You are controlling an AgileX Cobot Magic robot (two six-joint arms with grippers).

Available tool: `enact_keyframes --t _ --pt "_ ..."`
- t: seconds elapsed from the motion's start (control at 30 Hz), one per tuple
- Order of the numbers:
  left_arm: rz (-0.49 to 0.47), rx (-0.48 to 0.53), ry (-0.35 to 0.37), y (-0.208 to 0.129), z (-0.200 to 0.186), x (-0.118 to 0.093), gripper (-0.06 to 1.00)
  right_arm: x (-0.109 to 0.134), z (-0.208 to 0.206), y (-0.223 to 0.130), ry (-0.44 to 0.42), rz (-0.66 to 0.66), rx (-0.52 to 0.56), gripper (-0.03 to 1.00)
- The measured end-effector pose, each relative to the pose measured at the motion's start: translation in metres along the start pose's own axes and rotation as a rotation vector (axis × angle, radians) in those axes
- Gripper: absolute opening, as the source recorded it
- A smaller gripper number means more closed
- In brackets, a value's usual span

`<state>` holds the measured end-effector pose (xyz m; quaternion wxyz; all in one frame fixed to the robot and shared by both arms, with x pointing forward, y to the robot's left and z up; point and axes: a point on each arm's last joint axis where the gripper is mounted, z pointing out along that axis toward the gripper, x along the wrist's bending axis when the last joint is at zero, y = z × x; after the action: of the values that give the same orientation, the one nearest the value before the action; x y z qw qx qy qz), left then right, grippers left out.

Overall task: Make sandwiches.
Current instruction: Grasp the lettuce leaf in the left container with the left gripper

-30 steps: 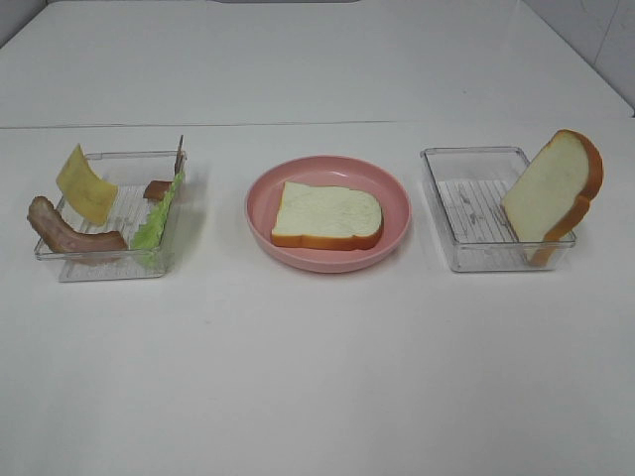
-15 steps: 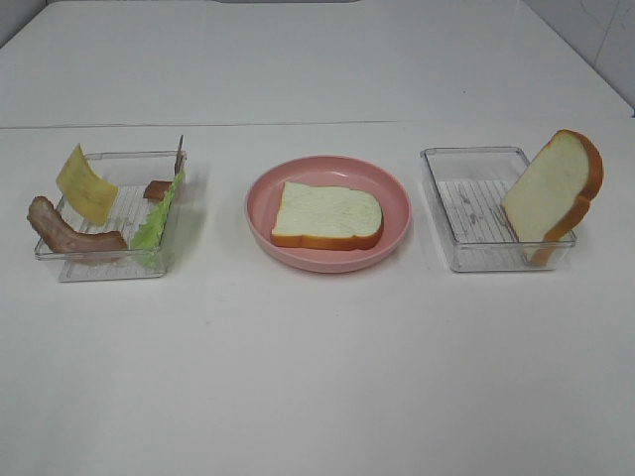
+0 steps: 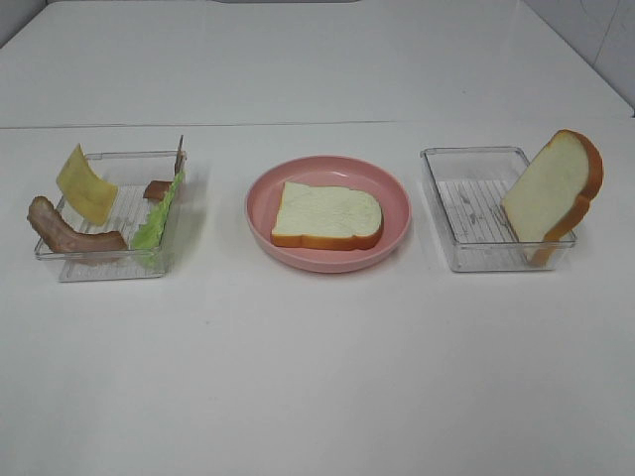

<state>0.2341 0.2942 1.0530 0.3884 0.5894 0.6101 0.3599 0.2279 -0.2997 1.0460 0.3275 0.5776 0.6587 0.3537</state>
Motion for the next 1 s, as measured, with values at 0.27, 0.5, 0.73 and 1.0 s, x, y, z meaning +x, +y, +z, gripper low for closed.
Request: enact_keyframes --t 0.27,0.5,0.73,1.0 --pt "0.0 0.0 0.0 0.0 0.0 0.0 0.99 0.001 0.0 0.0 -0.064 0.041 0.002 0.84" --pt "0.0 0.0 0.0 0.0 0.0 0.0 0.99 0.001 0.0 0.0 -0.062 0.039 0.001 0.84" --pt "-0.01 0.003 0.0 0.0 0.0 0.0 0.99 0.001 0.0 0.0 -0.062 0.039 0.001 0.84" --pt "-0.096 0.23 0.023 0.024 0.018 0.002 0.99 0.001 0.0 0.0 -0.062 0.039 0.002 0.84"
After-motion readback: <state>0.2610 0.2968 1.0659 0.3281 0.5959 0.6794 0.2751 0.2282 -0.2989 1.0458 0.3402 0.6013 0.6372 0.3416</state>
